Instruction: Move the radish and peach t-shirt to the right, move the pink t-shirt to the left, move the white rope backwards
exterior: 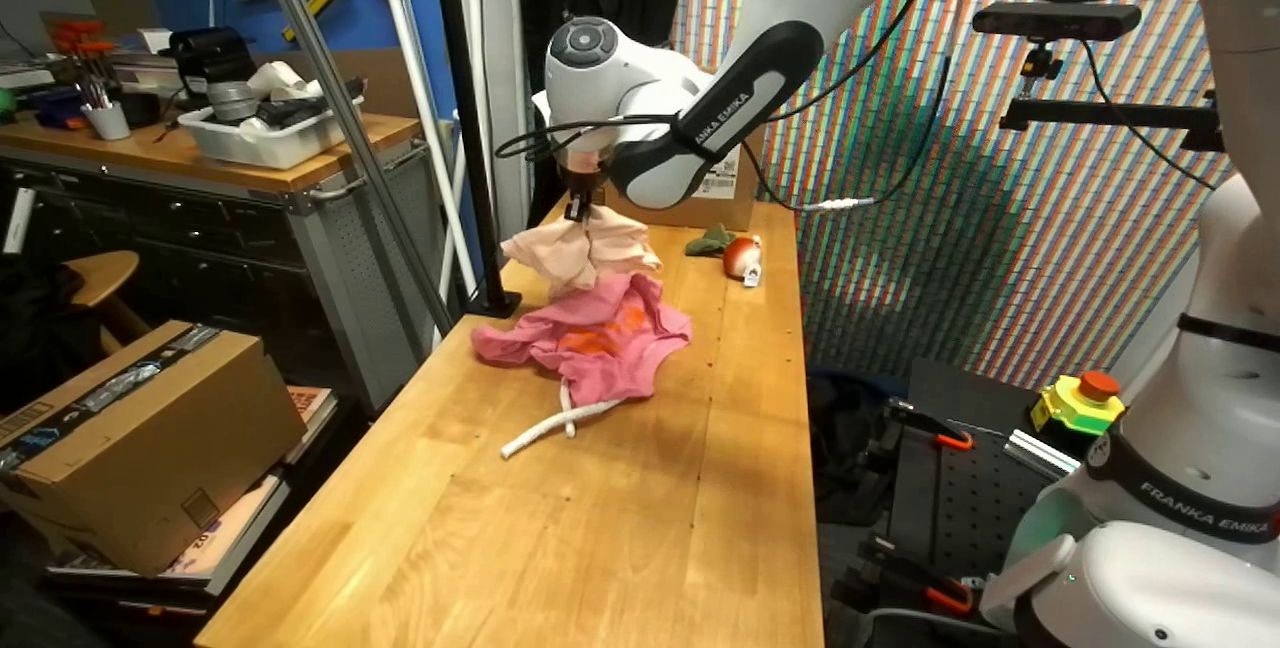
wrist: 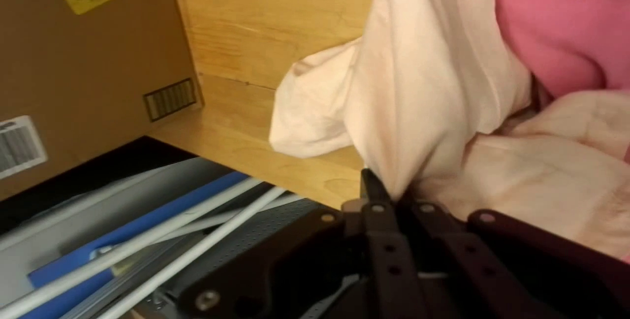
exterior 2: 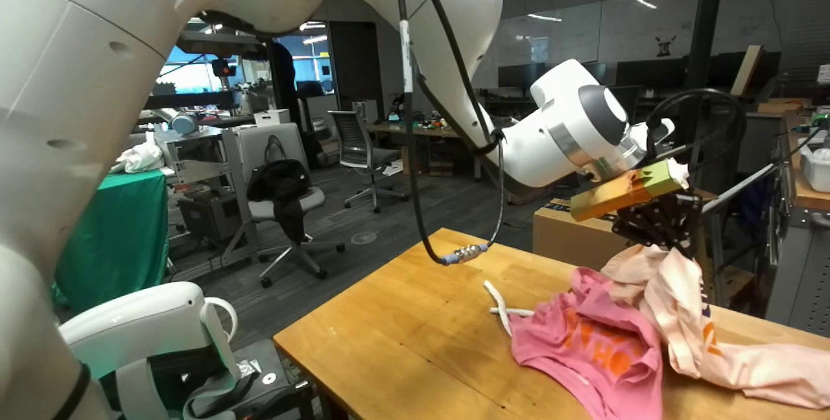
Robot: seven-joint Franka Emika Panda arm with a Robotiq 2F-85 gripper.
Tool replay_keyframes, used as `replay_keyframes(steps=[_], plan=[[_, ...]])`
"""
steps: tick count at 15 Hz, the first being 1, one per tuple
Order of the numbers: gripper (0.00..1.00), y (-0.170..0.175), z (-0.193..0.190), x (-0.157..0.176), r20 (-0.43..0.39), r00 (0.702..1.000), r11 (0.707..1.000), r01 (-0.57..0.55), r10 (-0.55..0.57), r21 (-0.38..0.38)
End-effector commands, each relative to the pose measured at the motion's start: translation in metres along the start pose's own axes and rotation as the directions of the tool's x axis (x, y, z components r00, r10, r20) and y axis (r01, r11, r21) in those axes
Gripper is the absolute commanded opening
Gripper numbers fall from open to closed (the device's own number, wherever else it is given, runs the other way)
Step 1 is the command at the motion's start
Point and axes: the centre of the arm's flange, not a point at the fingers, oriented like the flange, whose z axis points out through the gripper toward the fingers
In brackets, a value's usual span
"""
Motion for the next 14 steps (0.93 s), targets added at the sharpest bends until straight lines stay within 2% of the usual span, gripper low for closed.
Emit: replay_keyframes(steps=[1,5,9,12,14], plan=[[0.01,0.026,-0.022,-0.018,-0.028,0.997,0.99,-0.07,0.067,-0.121],[0.01,0.055,-0.007,-0.025,-0.026,0.989,0.967,-0.148,0.146,-0.208],[0.01,0.069,0.009,-0.025,-0.05,0.965,0.942,-0.264,0.259,-0.208],[0.01,0.082,0.021,-0.018,-0.081,0.915,0.897,-0.404,0.396,-0.181],[0.01,0.09,0.028,-0.014,-0.108,0.868,0.852,-0.497,0.486,-0.162]])
